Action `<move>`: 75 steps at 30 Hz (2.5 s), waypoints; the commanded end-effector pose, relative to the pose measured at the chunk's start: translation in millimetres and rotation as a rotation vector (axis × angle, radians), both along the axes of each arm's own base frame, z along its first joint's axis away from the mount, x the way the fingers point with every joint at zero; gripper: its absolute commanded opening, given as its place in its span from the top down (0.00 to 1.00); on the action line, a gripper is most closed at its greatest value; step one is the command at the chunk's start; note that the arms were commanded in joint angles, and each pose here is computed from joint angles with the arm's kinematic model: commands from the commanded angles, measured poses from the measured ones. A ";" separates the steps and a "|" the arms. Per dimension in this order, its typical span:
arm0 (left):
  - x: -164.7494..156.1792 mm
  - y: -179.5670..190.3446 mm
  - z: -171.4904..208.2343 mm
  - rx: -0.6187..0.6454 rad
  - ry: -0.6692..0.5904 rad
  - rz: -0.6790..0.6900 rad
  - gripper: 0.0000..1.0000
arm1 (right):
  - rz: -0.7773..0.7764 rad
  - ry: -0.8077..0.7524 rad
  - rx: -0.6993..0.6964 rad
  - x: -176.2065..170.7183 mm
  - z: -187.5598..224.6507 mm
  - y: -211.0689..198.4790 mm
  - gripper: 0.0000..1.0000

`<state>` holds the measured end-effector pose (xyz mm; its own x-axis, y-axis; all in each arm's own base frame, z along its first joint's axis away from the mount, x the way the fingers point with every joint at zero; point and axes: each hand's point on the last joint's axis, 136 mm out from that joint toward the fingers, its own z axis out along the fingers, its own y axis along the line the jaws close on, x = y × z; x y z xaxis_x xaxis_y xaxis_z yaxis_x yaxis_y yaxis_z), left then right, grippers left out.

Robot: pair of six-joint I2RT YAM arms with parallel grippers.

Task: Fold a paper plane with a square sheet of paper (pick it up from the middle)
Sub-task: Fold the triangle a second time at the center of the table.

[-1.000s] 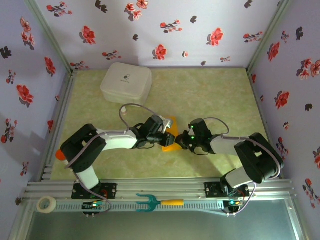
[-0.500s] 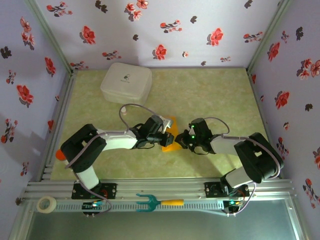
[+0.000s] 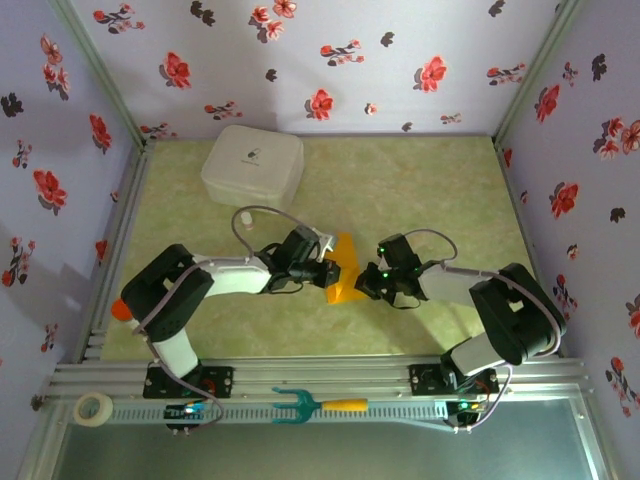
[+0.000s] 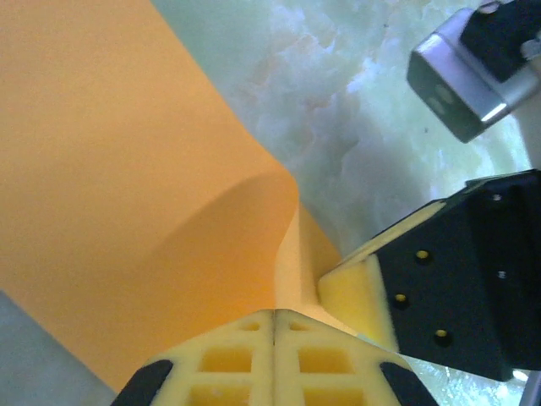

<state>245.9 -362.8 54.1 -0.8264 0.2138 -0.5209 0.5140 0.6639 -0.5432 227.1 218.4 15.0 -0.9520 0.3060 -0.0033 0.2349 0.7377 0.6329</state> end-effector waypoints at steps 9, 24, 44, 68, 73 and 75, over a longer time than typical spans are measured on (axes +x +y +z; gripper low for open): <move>6.3 4.9 -25.2 0.074 0.013 -0.041 0.99 | 0.007 0.054 -0.121 -14.0 -18.0 -21.9 0.92; -3.3 9.6 -38.6 0.084 0.097 -0.029 0.98 | 0.034 0.023 -0.087 -7.1 -2.2 -13.7 0.90; -14.4 -5.4 -23.1 -0.027 0.165 -0.011 0.98 | 0.053 0.014 0.053 -5.5 9.5 13.0 0.90; 4.6 5.3 -20.1 0.102 0.037 -0.029 0.97 | 0.056 0.064 -0.112 -18.7 -15.5 -13.4 0.92; 7.6 5.9 -17.6 0.108 0.019 -0.025 0.97 | 0.057 0.063 -0.111 -18.5 -15.0 -13.1 0.92; 9.3 7.5 -16.5 0.114 0.007 -0.018 0.97 | 0.058 0.063 -0.112 -18.7 -15.3 -13.4 0.92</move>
